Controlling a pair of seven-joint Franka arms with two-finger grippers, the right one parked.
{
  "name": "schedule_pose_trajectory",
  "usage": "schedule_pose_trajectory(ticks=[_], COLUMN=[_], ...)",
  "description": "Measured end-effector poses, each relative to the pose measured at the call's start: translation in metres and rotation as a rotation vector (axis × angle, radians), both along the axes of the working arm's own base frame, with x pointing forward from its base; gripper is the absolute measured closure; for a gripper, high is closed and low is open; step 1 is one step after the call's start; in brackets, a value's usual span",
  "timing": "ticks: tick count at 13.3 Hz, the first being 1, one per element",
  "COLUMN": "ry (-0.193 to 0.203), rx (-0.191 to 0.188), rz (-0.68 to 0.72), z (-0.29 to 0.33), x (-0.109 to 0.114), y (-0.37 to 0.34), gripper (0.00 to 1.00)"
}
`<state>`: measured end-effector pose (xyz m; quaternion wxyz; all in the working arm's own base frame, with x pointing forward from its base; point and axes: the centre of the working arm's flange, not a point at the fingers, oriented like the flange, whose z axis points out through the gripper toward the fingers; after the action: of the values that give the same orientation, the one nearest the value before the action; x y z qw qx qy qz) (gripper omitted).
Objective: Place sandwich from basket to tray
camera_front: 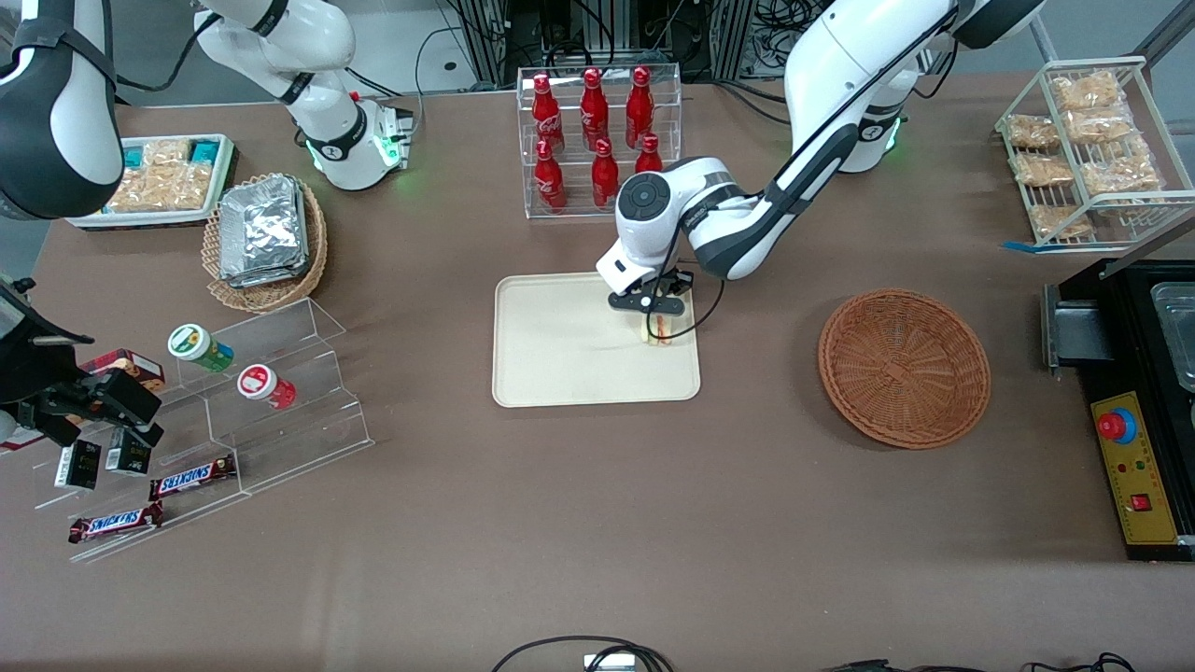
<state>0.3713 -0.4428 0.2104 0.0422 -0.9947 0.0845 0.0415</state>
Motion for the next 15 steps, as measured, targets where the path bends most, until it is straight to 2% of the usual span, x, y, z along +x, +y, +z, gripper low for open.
schedule_pose_trajectory(ticks=[4,7,8,10,15], ry=[-0.009,-0.029,-0.035,-0.051,-0.129], rx=[-0.007,0.005,0.024,0.054,0.076], rz=[0.007,0.06,0.093,0.164,0.351], z=[0.004,0.019,0.027,0.049,0.115], x=[0.005,0.024,0.034,0.063,0.145], y=[-0.002,-0.003,-0.003,0.007,0.082], gripper=[0.35,0.04,0.0,0.0,0.0])
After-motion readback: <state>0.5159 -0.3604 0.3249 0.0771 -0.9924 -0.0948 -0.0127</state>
